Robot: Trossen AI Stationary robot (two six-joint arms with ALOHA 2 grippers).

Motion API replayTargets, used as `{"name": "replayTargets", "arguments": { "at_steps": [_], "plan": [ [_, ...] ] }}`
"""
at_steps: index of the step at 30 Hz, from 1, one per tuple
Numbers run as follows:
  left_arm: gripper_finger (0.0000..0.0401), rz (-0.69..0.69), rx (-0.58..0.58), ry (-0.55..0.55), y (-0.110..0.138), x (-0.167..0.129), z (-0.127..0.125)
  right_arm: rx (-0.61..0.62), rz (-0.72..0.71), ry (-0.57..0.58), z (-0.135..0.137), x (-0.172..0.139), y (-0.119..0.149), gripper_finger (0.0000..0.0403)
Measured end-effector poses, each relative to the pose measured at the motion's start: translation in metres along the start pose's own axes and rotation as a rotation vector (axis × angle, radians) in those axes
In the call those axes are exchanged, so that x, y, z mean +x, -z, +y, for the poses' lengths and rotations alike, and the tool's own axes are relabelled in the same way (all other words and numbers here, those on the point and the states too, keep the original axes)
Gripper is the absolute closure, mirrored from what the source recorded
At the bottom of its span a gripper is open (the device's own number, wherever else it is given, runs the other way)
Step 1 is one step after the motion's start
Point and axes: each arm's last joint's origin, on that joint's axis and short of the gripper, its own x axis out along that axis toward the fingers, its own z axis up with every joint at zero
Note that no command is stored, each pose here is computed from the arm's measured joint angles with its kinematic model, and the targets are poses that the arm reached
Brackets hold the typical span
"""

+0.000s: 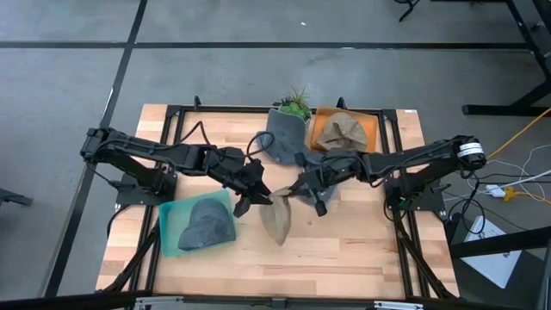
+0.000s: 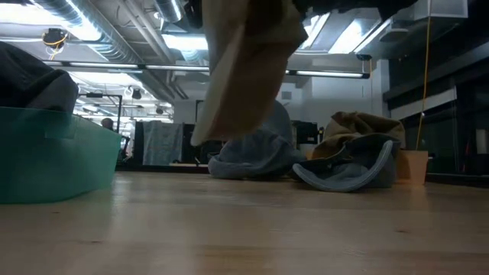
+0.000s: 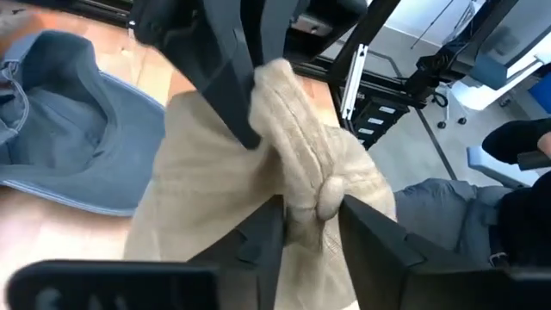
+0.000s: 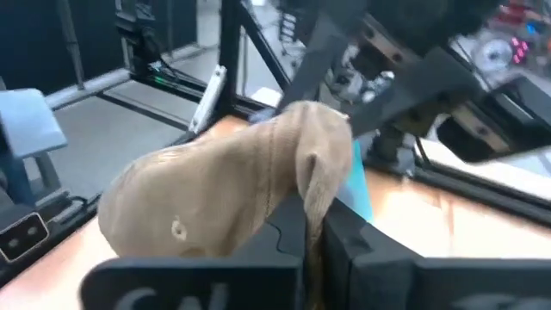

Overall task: Pick & Place hat
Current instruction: Put the brown cap into the orange bin

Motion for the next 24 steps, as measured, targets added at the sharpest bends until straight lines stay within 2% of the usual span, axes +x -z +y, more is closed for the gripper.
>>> {"name": "replayTargets", "arguments": {
  "at_steps": [7, 15, 18, 24],
  "plan": [
    [0.0255, 0.0, 0.004, 0.007, 0.0, -0.001, -0.001, 0.058, 0.057, 0.122, 0.0, -0.029, -0.014, 0.0394],
    [0.0257, 0.011, 0.049, 0.03, 0.0, -0.001, -0.002, 0.112, 0.041, 0.354, 0.0, -0.075, -0.038, 0.0396],
    [0.0258, 0.004, 0.056, 0.012, 0.0, -0.001, -0.001, 0.101, 0.015, 0.492, -0.003, -0.091, -0.046, 0.0396],
    [0.0258, -0.001, 0.063, -0.002, 0.0, -0.001, -0.001, 0.098, 0.039, 0.899, -0.021, -0.121, -0.051, 0.0395]
  ]
}}
